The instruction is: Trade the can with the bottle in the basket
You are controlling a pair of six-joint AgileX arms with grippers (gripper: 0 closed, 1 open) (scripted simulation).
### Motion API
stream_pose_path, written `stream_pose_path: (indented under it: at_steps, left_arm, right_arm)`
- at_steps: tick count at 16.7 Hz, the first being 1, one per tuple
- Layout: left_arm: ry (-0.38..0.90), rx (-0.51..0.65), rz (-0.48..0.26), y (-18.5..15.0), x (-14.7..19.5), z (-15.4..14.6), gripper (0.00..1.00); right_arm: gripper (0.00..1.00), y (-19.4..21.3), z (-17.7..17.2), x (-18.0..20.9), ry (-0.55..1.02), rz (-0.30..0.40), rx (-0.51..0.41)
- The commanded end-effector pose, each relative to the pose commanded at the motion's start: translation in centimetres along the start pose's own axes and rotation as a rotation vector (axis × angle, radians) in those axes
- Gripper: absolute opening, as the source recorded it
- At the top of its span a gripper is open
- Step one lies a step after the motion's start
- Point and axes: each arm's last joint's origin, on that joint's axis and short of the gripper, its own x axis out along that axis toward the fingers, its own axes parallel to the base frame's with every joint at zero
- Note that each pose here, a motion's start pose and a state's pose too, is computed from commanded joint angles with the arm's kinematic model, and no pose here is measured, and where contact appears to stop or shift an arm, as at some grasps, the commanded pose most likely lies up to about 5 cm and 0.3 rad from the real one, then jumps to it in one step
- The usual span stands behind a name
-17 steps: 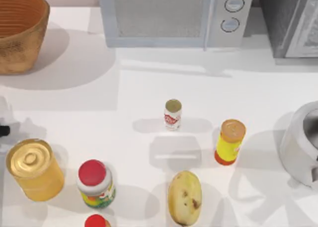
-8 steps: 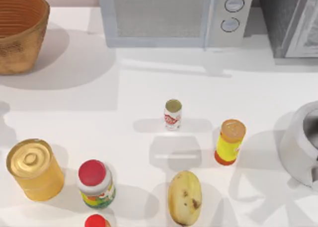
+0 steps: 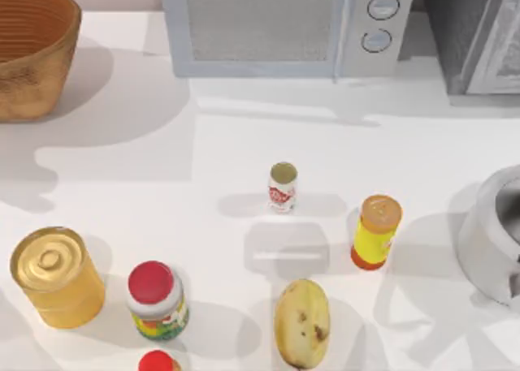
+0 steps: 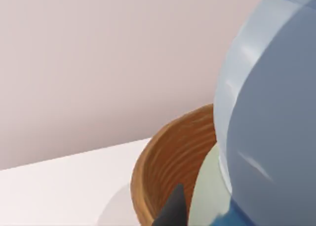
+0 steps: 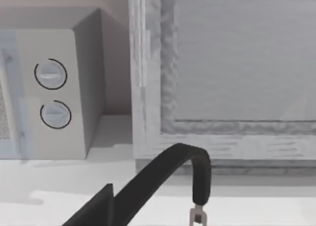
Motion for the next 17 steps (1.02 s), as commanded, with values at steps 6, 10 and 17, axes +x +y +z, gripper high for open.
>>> stream_pose_path:
  at_steps: [6,10,17]
  left_arm:
    - [0.009,0.120,-0.230,-2.1,5.2,7.6,0.00]
    - [0.001,0.189,-0.308,-4.1,7.3,10.1,0.00]
    - [0.002,0.190,-0.313,-4.4,7.7,10.0,0.00]
  right_arm:
    - [1.00,0.0,0.0,0.0,0.000,0.000,0.000]
    - [1.00,0.0,0.0,0.0,0.000,0.000,0.000]
    - [1.00,0.0,0.0,0.0,0.000,0.000,0.000]
